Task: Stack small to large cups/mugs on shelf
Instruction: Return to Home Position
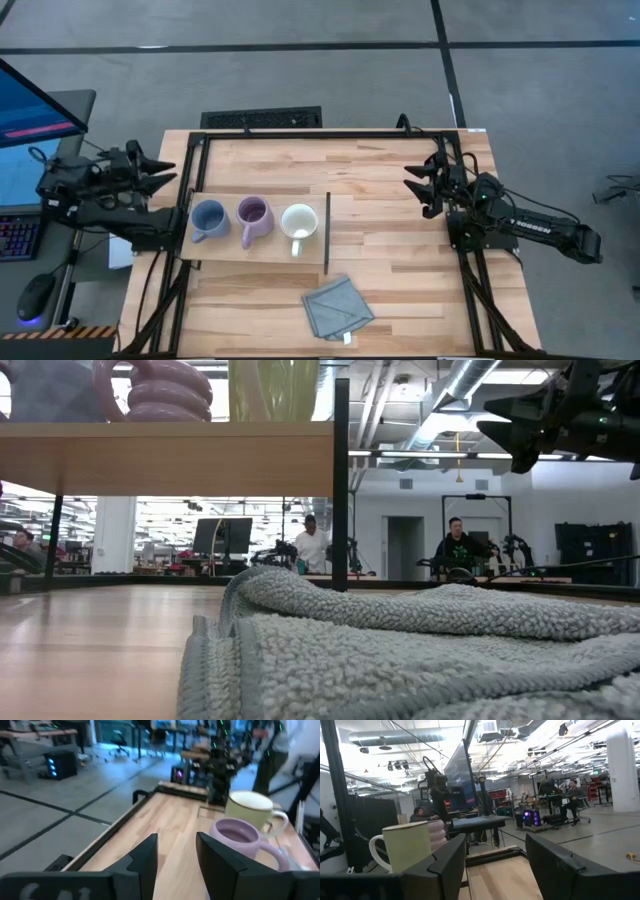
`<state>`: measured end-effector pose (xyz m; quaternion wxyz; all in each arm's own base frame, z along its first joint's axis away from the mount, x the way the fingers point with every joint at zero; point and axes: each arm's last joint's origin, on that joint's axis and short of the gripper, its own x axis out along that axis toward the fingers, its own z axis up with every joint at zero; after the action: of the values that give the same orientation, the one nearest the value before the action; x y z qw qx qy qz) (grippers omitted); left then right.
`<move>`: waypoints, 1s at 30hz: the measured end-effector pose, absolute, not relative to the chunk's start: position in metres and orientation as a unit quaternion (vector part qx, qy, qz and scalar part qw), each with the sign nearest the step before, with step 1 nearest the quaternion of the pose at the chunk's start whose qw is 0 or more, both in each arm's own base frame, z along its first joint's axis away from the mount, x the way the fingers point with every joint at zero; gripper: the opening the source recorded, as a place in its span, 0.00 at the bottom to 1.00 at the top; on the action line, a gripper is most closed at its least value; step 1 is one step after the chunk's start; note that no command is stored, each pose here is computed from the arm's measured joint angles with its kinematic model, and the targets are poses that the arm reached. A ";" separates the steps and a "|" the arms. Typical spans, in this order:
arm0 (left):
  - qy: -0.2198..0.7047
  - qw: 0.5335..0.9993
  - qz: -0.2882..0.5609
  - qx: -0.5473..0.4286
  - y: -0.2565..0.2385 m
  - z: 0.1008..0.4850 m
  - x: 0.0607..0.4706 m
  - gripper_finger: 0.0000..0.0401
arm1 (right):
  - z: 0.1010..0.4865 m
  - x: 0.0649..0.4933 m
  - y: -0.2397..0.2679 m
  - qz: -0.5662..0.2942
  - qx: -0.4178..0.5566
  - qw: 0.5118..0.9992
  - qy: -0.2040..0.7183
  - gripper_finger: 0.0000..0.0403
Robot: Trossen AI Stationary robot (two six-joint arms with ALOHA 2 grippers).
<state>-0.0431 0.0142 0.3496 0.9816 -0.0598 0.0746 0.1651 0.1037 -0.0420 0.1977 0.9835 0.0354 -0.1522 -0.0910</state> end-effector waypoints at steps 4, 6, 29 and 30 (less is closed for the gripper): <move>0.023 0.976 0.203 -0.076 0.015 0.332 -0.059 0.31 | 0.196 0.104 -0.042 -0.095 0.024 0.985 -0.144 0.57; 0.032 0.964 0.252 -0.073 0.014 0.327 -0.056 0.31 | 0.195 0.104 -0.043 -0.107 0.001 0.985 -0.136 0.57; 0.070 0.849 0.517 -0.084 -0.003 0.304 -0.041 0.31 | 0.191 0.084 -0.077 -0.386 -0.028 0.915 -0.112 0.57; 0.069 0.856 0.505 -0.083 -0.002 0.304 -0.037 0.31 | 0.191 0.084 -0.078 -0.390 -0.028 0.914 -0.112 0.57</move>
<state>-0.0371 -0.0024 0.3038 0.8563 -0.0830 0.0686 0.5052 0.0838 -0.0779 0.1907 0.9137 -0.0281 -0.1119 -0.3898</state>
